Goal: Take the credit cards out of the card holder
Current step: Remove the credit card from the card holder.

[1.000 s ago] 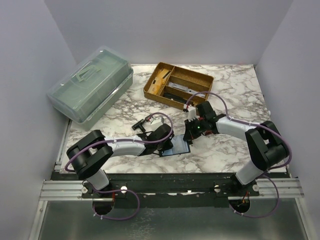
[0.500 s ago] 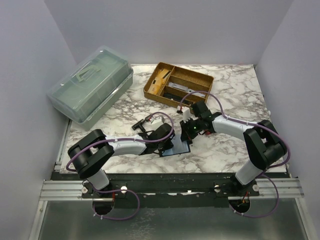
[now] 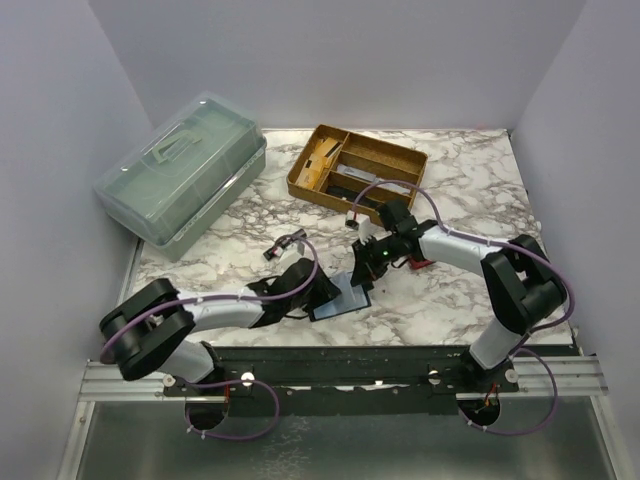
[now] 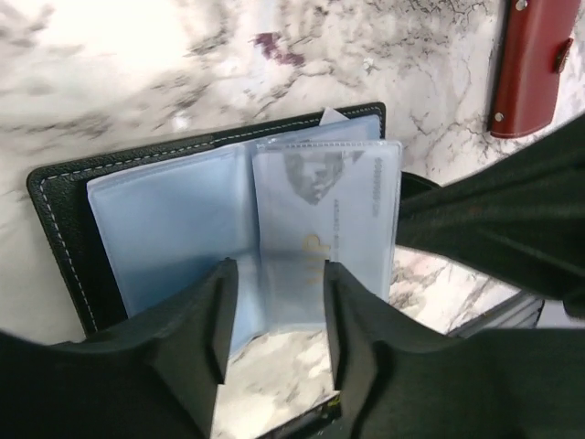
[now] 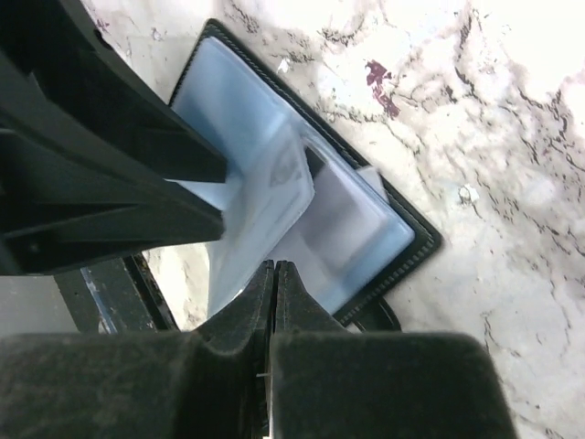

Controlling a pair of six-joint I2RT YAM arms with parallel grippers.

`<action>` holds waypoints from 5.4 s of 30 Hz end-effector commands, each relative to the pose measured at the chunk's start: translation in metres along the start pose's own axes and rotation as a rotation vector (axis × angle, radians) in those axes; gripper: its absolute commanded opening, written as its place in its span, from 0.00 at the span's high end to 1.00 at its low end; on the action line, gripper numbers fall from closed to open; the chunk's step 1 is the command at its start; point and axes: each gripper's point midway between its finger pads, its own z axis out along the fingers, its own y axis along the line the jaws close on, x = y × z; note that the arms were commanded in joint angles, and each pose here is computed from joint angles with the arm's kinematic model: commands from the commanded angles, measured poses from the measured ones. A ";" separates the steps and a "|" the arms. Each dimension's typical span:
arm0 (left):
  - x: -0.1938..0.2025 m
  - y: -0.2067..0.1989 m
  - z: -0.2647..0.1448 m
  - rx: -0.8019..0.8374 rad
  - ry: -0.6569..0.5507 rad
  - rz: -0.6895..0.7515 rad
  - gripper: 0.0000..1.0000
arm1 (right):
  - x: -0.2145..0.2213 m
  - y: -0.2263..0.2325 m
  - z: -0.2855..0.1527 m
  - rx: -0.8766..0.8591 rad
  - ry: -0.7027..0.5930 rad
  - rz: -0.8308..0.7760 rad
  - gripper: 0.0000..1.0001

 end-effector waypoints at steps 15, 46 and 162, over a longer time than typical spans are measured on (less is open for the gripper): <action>-0.016 0.012 -0.036 0.157 -0.111 -0.247 0.51 | -0.012 0.008 0.016 -0.087 0.055 0.095 1.00; 0.006 0.047 0.000 -0.134 0.031 -0.112 0.92 | 0.018 -0.014 0.023 0.079 0.116 0.053 1.00; -0.057 -0.050 -0.118 0.702 -0.327 0.077 1.00 | -0.043 0.108 -0.028 -0.638 -0.016 0.085 0.56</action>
